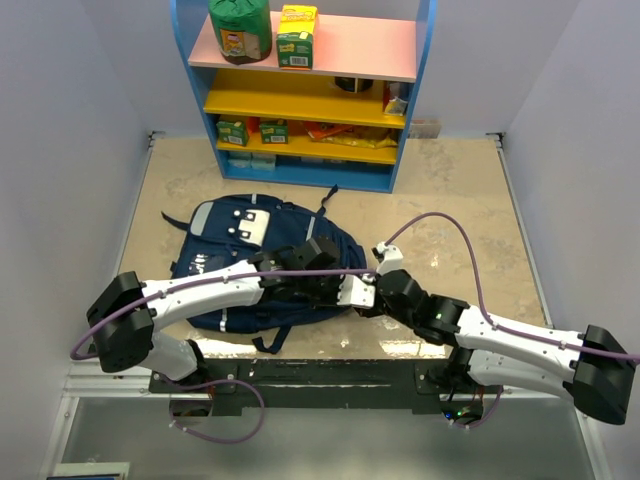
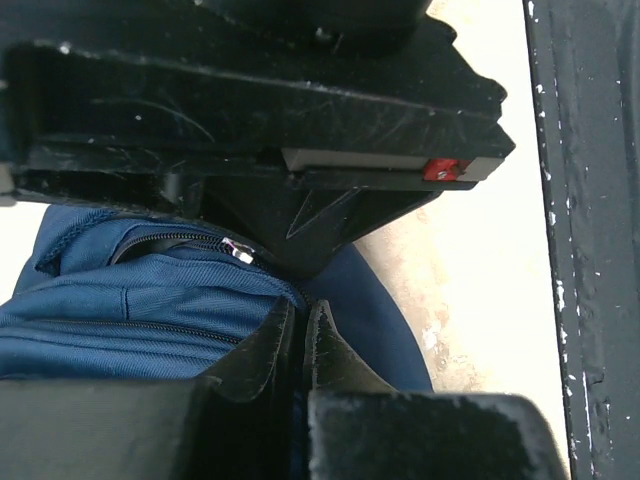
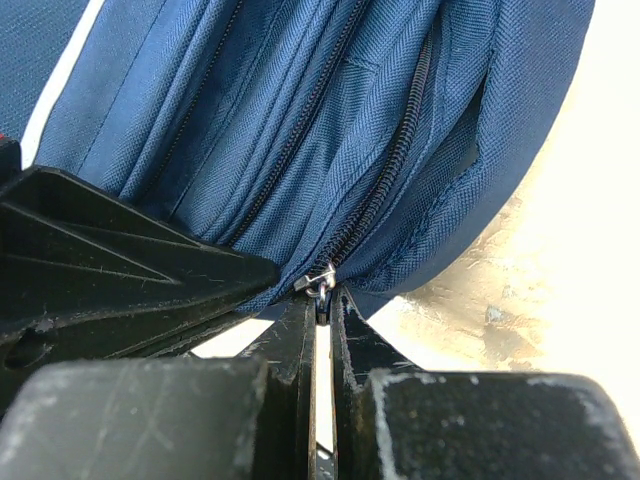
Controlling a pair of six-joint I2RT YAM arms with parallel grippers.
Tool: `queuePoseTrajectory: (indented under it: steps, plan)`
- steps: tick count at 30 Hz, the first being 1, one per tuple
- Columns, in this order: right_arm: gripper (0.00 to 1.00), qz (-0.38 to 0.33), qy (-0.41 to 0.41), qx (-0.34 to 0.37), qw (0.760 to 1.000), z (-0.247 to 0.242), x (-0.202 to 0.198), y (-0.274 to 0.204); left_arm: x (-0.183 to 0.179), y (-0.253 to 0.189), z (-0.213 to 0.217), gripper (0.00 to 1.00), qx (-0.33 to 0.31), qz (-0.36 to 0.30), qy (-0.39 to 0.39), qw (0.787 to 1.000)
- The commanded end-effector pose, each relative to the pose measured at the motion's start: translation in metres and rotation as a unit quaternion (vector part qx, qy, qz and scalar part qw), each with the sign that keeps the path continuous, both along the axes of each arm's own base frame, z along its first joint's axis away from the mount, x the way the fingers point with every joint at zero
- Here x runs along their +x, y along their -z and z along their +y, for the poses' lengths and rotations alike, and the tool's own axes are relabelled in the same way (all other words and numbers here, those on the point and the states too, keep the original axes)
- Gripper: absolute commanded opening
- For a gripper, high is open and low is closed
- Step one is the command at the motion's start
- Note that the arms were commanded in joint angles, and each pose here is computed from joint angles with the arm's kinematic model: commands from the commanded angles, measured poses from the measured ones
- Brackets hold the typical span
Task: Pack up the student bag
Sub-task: Zip the student bag at the center of the board.
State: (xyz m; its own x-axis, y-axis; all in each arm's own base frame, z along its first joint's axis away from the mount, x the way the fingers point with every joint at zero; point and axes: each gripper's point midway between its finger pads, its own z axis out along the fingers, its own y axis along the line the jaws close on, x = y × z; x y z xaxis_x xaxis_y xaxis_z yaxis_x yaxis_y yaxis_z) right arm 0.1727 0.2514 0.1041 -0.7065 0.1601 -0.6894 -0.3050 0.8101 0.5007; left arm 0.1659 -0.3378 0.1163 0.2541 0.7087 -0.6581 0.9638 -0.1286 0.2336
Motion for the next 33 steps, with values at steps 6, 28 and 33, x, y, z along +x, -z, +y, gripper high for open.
queuePoseTrajectory:
  steps: [6,28,33]
  plan:
    - [0.0,-0.02,0.066,-0.013,0.998,-0.015,0.019,-0.018,-0.037,-0.006,0.025,0.0,0.034,0.039,0.071,0.996]
    - [0.0,-0.016,0.076,-0.148,0.986,-0.034,0.054,-0.016,-0.133,-0.026,0.16,0.0,0.126,0.044,0.336,0.932]
    - [0.0,-0.022,0.1,-0.187,0.977,-0.036,0.094,-0.002,-0.135,-0.031,0.16,0.0,0.121,0.032,0.334,0.934]
